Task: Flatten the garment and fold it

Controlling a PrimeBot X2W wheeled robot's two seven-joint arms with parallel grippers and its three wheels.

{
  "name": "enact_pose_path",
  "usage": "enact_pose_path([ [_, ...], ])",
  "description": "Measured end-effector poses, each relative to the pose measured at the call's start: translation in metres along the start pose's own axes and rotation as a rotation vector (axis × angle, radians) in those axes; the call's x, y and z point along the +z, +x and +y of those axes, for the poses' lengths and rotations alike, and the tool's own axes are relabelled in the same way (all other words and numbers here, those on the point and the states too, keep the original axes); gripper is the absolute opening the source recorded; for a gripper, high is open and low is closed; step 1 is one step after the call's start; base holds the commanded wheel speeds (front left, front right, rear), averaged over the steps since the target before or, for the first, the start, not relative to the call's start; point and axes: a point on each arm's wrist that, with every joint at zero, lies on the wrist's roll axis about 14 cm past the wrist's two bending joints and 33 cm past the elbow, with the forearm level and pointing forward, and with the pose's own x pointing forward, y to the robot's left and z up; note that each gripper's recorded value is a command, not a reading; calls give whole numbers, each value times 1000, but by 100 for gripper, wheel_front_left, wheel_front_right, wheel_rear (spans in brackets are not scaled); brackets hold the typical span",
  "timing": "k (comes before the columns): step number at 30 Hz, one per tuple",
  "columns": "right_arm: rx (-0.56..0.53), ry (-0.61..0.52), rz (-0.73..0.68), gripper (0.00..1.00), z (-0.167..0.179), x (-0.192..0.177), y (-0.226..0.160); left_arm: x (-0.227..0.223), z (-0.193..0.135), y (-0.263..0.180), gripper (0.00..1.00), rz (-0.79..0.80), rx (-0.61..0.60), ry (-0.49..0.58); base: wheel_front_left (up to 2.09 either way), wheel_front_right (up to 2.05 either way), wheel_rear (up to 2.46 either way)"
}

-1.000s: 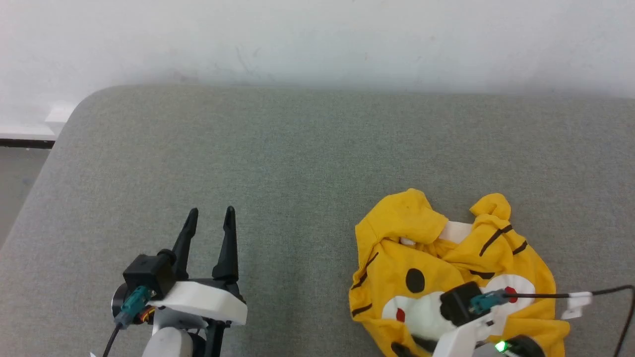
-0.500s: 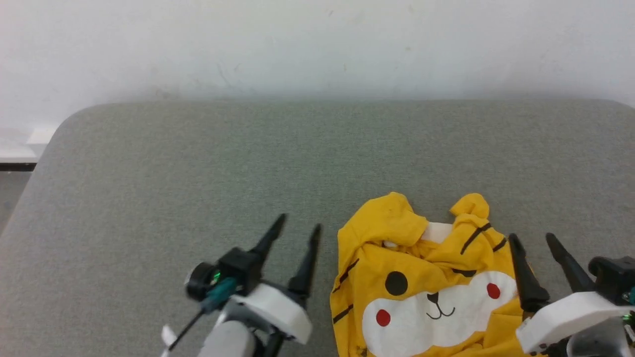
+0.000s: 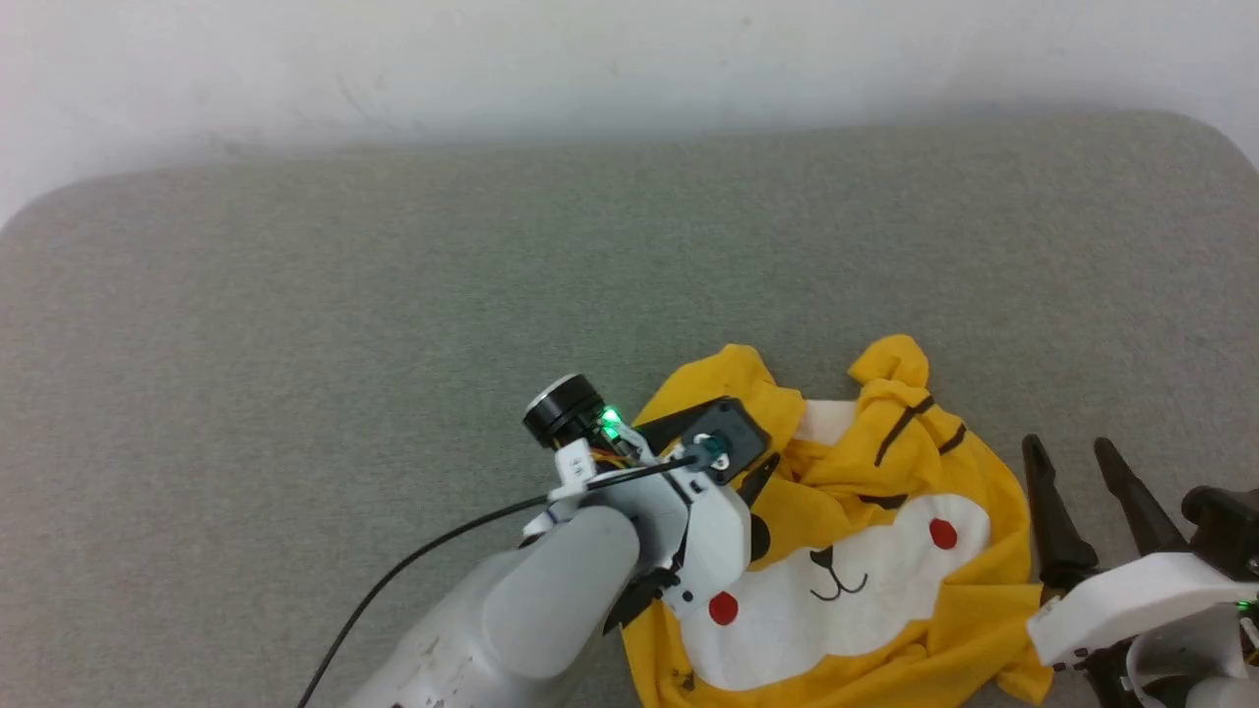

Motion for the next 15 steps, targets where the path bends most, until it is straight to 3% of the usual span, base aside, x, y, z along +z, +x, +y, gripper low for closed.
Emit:
enact_pose_path([
  [9, -44, 30, 25, 100, -13, -13, 1, -41, -6, 26, 100, 293, -103, 159, 0, 0, 0],
  [10, -47, 30, 26, 100, -14, -14, 2, -44, -6, 27, 82, 313, -107, 163, 0, 0, 0],
  [11, -49, 30, 25, 100, -14, -14, 2, -45, -5, 28, 35, 325, -111, 158, 0, 0, 0],
  [12, -50, 32, 21, 100, -15, -13, 2, -45, -5, 29, 11, 324, -113, 150, 0, 0, 0],
  [13, -51, 36, 21, 100, -15, -13, 2, -41, -4, 31, 0, 312, -111, 140, 0, 0, 0],
  [15, -48, 39, 25, 100, -14, -15, 3, -34, 1, 32, 0, 289, -101, 113, 0, 0, 0],
])
